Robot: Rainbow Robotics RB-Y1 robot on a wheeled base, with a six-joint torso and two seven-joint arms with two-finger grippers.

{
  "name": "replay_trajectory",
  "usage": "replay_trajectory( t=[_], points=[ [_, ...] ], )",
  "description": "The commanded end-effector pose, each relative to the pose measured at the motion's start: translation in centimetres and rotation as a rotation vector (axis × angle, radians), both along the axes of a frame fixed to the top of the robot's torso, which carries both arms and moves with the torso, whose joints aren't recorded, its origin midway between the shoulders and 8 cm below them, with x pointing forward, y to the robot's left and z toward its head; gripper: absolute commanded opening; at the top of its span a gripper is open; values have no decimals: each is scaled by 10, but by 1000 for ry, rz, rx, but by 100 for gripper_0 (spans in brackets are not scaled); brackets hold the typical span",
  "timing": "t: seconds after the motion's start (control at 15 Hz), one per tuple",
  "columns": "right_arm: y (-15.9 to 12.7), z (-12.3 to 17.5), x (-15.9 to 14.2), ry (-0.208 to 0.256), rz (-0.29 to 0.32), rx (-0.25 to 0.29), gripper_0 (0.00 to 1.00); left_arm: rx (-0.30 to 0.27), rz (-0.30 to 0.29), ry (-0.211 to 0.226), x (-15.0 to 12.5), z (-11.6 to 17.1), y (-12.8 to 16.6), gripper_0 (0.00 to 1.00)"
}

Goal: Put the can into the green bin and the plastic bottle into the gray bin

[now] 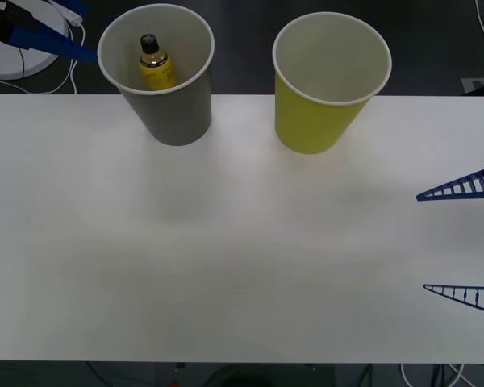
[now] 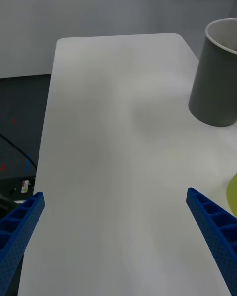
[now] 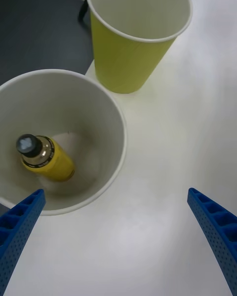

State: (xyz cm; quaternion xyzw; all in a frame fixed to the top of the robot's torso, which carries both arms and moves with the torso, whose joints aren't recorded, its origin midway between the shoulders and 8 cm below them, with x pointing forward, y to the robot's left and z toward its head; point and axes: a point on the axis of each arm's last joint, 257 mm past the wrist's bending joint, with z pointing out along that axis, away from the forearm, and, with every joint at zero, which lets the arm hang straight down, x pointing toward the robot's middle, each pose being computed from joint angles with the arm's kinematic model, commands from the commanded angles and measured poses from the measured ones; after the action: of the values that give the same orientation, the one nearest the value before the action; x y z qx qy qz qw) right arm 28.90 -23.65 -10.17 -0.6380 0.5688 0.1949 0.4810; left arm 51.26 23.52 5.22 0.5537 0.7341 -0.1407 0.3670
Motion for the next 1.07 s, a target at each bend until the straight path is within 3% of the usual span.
replay_trajectory(
  t=[0.07, 0.33, 0.53, 0.8, 1.07],
  points=[
    [0, 0, 0, 0, 0, 0, 100, -41, -61, 14, -15, -15, 8, 100],
    [0, 0, 0, 0, 0, 0, 100, -106, -144, 20, -34, -42, 17, 100],
    [0, 0, 0, 0, 0, 0, 100, -134, -183, -7, -47, -67, 19, 100],
    [0, 0, 0, 0, 0, 0, 100, -198, -194, -44, -66, -91, -1, 100],
    [0, 0, 0, 0, 0, 0, 100, -213, -220, -70, -83, -107, -24, 100]
  ],
)
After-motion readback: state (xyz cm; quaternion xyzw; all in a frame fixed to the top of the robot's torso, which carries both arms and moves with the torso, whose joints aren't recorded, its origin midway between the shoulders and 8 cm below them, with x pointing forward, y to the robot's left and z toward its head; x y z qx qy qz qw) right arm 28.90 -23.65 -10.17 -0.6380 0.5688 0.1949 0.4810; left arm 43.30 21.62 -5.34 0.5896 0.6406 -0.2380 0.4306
